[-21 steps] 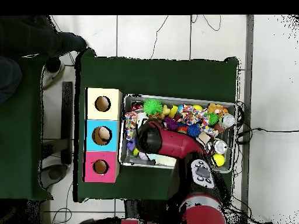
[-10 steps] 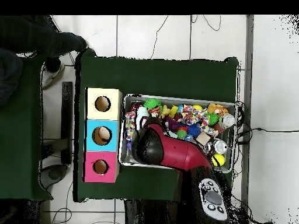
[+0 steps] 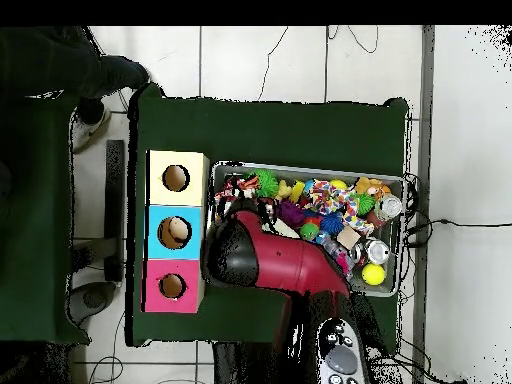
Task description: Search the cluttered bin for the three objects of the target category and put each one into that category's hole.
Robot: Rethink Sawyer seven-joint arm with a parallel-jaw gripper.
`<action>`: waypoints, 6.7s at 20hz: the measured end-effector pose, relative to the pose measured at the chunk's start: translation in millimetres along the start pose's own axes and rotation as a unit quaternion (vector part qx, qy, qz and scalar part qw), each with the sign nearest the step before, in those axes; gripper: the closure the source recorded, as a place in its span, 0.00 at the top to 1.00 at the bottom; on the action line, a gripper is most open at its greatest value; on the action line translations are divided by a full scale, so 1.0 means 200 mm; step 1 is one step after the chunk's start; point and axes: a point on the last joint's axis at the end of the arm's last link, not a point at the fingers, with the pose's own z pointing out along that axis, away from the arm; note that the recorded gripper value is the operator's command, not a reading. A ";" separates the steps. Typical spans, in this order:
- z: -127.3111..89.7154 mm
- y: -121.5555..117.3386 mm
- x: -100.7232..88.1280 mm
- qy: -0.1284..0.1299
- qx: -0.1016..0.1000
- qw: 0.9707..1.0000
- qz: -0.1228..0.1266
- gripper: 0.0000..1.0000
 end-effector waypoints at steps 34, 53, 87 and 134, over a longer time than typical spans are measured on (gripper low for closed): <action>-0.06 -0.38 0.25 0.096 0.033 0.990 0.095 0.00; 0.37 -0.30 0.55 0.118 0.037 0.989 0.080 0.00; 0.28 -0.19 0.49 0.118 0.031 0.991 0.061 1.00; 0.24 -0.17 0.18 0.094 0.042 0.992 0.077 1.00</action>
